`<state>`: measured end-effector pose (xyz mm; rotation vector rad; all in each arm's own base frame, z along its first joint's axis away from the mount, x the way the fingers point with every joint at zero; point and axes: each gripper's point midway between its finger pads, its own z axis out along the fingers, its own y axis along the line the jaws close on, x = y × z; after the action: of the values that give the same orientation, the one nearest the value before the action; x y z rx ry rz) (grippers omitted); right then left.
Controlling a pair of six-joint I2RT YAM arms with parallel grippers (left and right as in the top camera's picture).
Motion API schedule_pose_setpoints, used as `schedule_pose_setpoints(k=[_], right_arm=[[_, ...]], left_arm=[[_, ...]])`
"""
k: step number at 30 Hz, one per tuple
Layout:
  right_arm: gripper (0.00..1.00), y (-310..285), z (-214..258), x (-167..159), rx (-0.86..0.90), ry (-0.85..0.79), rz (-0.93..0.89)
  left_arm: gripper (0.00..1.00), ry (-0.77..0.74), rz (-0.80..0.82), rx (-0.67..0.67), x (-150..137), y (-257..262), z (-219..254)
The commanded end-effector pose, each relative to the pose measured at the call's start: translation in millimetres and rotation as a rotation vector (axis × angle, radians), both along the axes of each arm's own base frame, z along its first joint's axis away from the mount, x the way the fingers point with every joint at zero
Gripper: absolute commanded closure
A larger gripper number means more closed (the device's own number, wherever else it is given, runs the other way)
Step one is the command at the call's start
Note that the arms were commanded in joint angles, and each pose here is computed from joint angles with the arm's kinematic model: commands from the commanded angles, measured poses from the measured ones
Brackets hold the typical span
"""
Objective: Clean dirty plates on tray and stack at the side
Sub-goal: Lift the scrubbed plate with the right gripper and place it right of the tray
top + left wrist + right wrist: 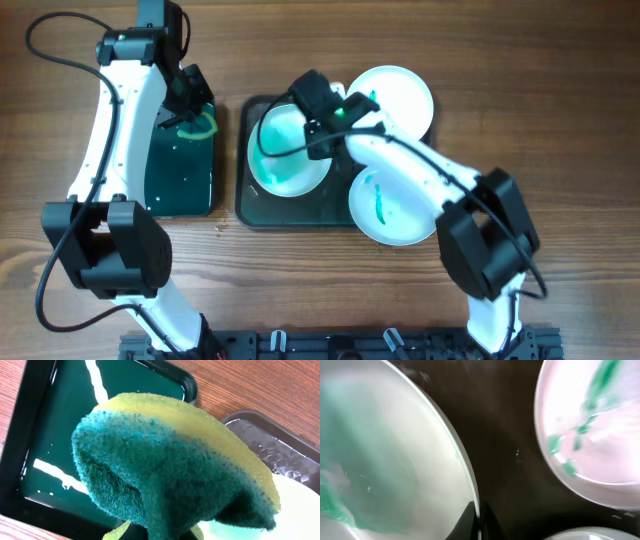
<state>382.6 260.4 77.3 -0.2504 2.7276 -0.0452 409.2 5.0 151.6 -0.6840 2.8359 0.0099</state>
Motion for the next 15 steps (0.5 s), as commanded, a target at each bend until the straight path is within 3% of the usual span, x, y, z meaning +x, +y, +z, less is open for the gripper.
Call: schedule_pose_setpoints(k=[1, 11, 15], right_arm=[[0.96, -28, 59, 10, -0.256, -0.278, -0.047], [0.96, -15, 185, -34, -0.760, -0.879, -0.088], [0.96, -4, 192, -44, -0.794, -0.910, -0.050]], left_arm=[[0.96, -0.020, -0.018, -0.009, 3, -2, 6], [0.96, -0.019, -0.019, -0.009, 3, -3, 6], [0.96, -0.020, -0.020, -0.017, 3, -4, 6]])
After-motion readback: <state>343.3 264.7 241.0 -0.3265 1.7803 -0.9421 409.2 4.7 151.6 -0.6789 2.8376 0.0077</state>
